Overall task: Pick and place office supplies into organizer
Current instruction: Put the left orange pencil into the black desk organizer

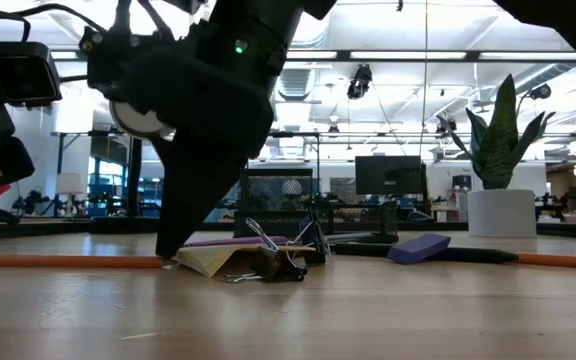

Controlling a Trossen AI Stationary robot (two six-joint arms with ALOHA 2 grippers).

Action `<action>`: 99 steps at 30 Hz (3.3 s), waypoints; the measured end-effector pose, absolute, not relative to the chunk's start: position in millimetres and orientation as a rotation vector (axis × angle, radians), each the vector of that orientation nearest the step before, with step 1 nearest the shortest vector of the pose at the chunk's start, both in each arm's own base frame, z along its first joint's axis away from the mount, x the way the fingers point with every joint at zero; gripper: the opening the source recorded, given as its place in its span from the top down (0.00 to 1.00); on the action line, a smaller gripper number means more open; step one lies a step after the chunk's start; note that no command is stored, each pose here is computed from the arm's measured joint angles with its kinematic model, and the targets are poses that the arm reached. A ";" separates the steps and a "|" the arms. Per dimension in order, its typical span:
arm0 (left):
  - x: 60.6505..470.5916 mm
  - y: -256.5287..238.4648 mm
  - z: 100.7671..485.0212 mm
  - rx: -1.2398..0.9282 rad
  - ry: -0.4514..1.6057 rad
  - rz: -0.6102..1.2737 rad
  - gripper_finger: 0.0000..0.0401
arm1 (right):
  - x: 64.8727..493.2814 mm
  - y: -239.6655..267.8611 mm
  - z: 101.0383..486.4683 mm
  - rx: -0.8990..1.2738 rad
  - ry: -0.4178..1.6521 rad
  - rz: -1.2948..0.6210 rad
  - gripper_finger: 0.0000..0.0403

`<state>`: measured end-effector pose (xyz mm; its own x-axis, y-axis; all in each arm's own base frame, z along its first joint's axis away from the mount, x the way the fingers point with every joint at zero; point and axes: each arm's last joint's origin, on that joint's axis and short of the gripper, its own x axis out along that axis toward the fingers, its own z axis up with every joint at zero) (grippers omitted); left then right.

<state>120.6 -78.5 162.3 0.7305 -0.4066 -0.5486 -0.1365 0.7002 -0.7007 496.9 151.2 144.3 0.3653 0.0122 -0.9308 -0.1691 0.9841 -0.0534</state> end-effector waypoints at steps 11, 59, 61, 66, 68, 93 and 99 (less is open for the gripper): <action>120.7 -78.4 162.7 -0.799 0.752 -0.165 1.00 | 497.1 151.5 141.6 -0.134 1.195 0.119 0.98; 133.6 -174.9 178.0 -0.216 1.113 -0.011 0.76 | 500.9 152.2 134.6 -0.117 1.170 0.090 0.98; 134.2 -175.4 176.7 -0.210 1.113 -0.005 0.76 | 500.9 152.1 134.4 -0.118 1.170 0.089 0.98; 134.8 -176.2 173.0 -0.197 1.122 0.006 0.76 | 500.9 152.1 134.4 -0.118 1.170 0.089 0.98; 135.0 -176.5 172.0 -0.194 1.123 0.008 0.76 | 500.9 152.1 134.4 -0.118 1.170 0.089 0.98; 136.4 -176.0 158.7 -0.184 1.091 0.028 0.84 | 501.2 152.0 134.4 -0.117 1.167 0.090 0.98; 136.1 -175.6 158.1 -0.183 1.092 0.029 0.98 | 501.1 152.2 135.4 -0.117 1.166 0.091 0.98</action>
<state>136.1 -175.6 158.1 0.4617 -0.0665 -0.8845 -0.1133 0.9846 -0.1332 501.1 152.2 135.4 0.3916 0.0110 -0.9201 -0.1321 0.9902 -0.0444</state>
